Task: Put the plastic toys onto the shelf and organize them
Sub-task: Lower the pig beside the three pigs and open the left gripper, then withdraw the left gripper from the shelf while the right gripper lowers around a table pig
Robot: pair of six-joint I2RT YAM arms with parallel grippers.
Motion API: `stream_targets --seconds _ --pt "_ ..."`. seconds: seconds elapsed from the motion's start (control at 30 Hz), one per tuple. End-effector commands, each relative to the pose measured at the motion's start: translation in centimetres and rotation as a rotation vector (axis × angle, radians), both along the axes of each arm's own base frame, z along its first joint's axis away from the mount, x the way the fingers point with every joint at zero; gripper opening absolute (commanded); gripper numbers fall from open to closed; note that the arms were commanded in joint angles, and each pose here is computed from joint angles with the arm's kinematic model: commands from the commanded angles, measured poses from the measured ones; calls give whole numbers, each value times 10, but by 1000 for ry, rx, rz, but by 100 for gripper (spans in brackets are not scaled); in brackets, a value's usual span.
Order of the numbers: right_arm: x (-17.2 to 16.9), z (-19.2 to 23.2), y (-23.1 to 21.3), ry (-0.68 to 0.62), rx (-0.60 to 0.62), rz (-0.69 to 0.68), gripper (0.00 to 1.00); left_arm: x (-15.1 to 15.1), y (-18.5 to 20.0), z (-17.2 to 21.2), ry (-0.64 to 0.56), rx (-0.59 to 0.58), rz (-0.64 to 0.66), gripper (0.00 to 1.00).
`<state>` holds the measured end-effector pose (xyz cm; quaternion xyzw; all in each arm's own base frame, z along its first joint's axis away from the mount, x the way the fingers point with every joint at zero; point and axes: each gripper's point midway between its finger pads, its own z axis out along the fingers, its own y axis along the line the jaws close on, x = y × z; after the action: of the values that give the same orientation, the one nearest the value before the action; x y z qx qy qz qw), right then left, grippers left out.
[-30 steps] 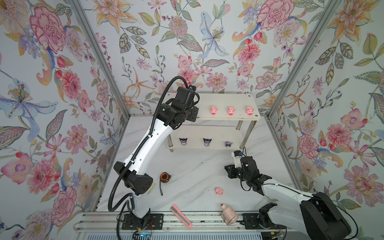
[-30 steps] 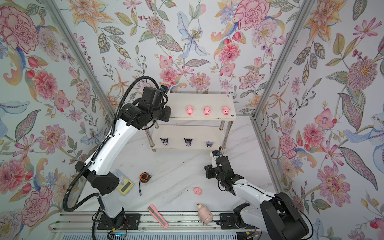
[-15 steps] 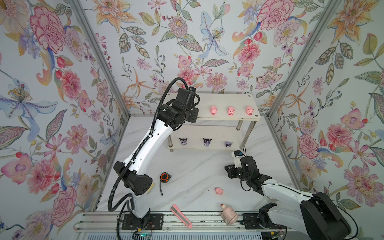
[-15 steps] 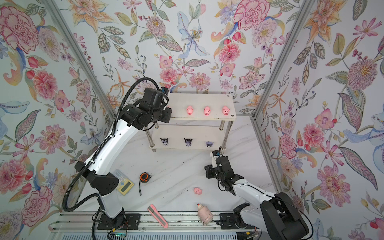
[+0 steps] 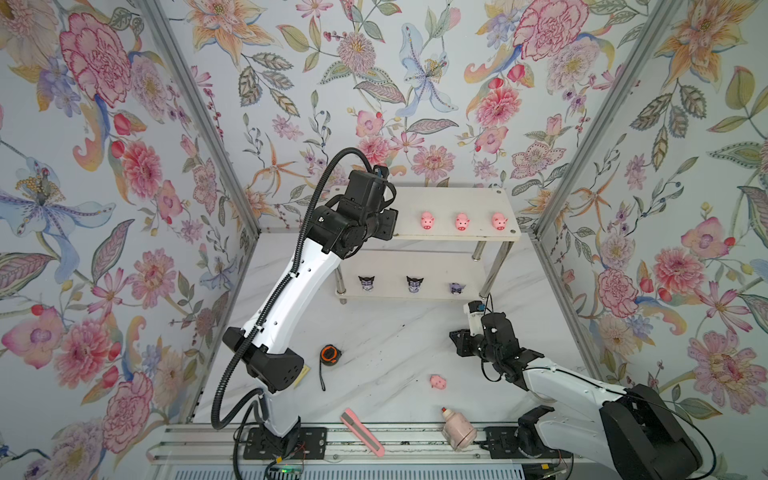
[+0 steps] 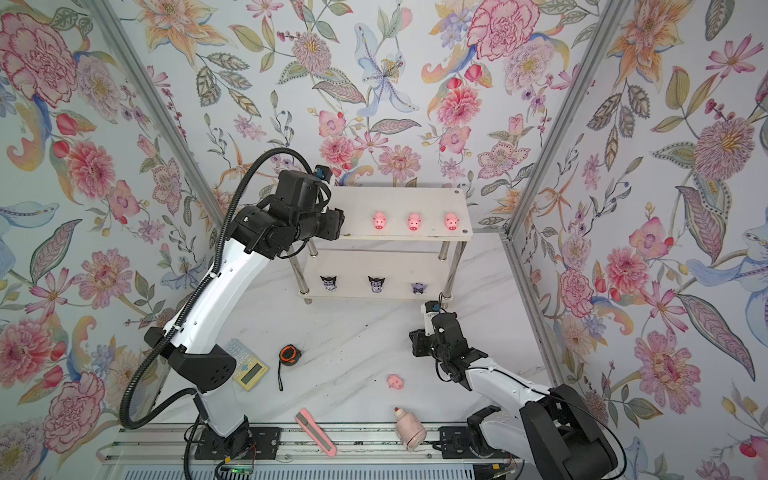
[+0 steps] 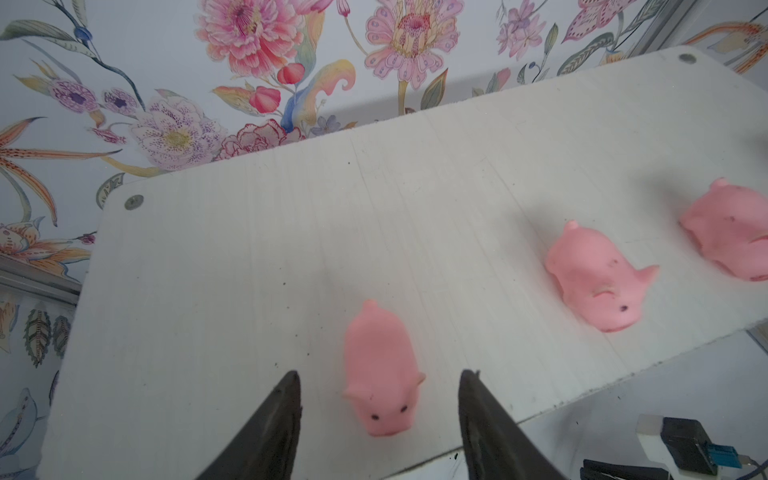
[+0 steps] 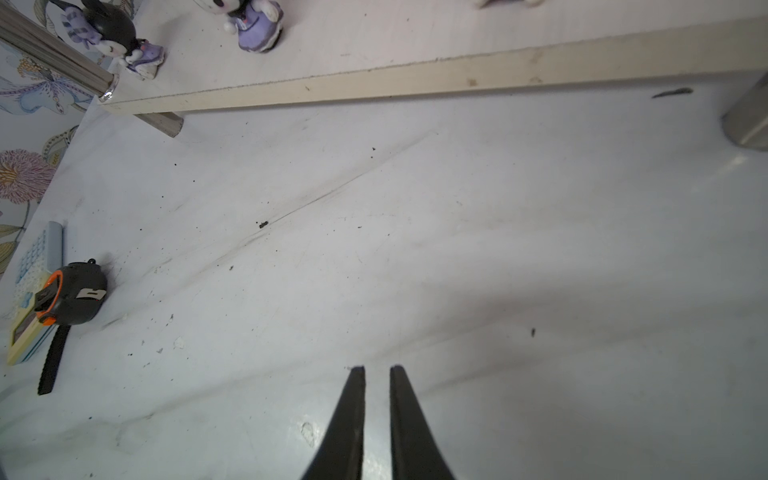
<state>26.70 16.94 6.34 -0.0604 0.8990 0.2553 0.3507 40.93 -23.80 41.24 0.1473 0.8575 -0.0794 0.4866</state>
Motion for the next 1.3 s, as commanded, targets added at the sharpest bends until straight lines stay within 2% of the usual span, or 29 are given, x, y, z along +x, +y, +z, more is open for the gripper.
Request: stream_targets --seconds 0.0,0.1,0.27,0.37,0.53,0.63,0.77,0.97,1.13,1.27 --pt "1 6 0 2 6 -5 15 -27 26 52 -125 -65 22 62" --pt "3 8 -4 -15 -5 -20 16 -49 41 59 -173 -108 24 57" --pt "2 3 -7 -7 -36 -28 17 -75 53 27 -149 -122 8 54" --pt "-1 9 -2 -10 -66 -11 26 -85 57 7 -134 -126 -5 57" --pt "-20 23 9 -41 -209 44 57 -94 52 -15 -126 -150 -55 59" --pt "-39 18 12 -6 -260 83 63 -94 37 -41 -83 -168 -112 58" --pt "-60 7 17 56 -283 139 64 -96 26 -73 -41 -180 -163 58" --pt "-100 -10 40 139 -338 315 66 -105 23 -114 6 -165 -202 58" --pt "-122 -27 47 223 -370 369 68 -112 23 -139 25 -172 -222 59" --pt "-133 -40 51 260 -413 404 63 -116 25 -150 33 -161 -228 59"
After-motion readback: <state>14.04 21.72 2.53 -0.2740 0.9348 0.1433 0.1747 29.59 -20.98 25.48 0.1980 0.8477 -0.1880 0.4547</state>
